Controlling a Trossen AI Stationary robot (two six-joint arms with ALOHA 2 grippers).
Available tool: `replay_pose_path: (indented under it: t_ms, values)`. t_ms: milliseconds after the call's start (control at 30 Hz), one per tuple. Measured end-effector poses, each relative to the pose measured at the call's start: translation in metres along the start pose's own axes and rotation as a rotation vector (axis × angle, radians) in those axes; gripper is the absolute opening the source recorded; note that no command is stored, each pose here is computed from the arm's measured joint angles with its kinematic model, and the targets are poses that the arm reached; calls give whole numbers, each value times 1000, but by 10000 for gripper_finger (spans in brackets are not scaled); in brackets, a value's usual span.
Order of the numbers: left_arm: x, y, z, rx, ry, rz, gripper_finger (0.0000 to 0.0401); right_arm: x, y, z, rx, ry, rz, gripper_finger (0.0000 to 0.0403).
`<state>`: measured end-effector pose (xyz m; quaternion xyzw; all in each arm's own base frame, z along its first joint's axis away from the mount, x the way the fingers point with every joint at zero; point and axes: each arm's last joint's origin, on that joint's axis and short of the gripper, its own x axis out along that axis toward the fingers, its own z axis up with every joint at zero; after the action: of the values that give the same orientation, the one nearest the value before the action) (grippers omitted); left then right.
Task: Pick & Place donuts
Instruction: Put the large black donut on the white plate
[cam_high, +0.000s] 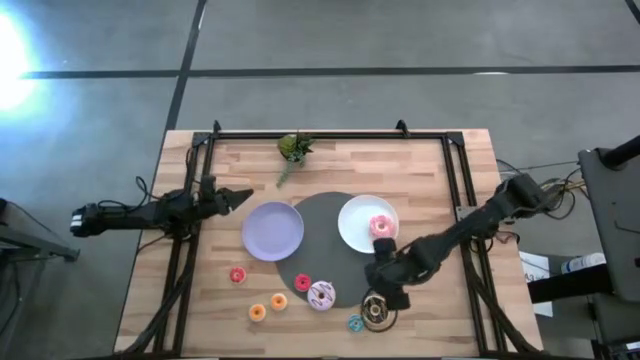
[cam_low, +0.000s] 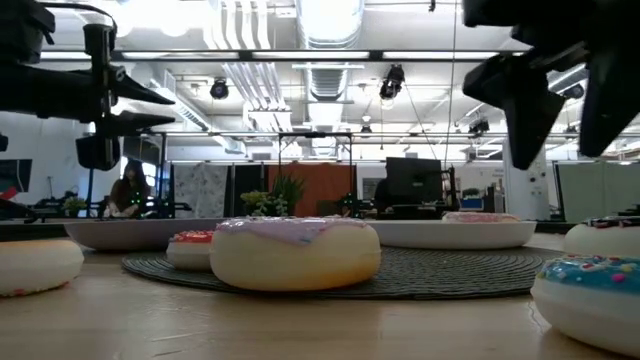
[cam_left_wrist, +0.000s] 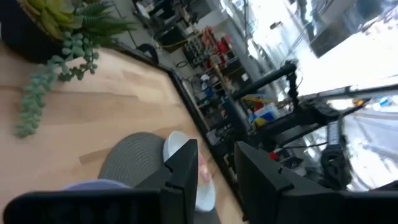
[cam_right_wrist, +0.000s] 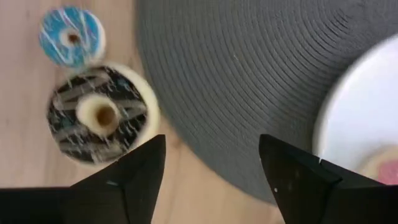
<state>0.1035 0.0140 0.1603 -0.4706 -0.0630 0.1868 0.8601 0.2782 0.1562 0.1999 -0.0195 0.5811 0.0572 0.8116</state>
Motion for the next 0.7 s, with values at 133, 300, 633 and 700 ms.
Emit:
replay_pose_path:
  t_ms: [133, 300, 633, 700]
  values:
    - [1, 1, -2, 37, 38, 2, 80, 16, 14, 12, 28, 26, -4, 253]
    - [2, 1, -5, 63, 110, -26, 80, 27, 31, 23, 166, 64, -20, 254]
    - [2, 2, -7, 86, 157, -38, 80, 28, 54, 21, 177, 118, -48, 244]
    - [2, 2, -7, 89, 158, -37, 80, 33, 55, 19, 182, 138, -54, 244]
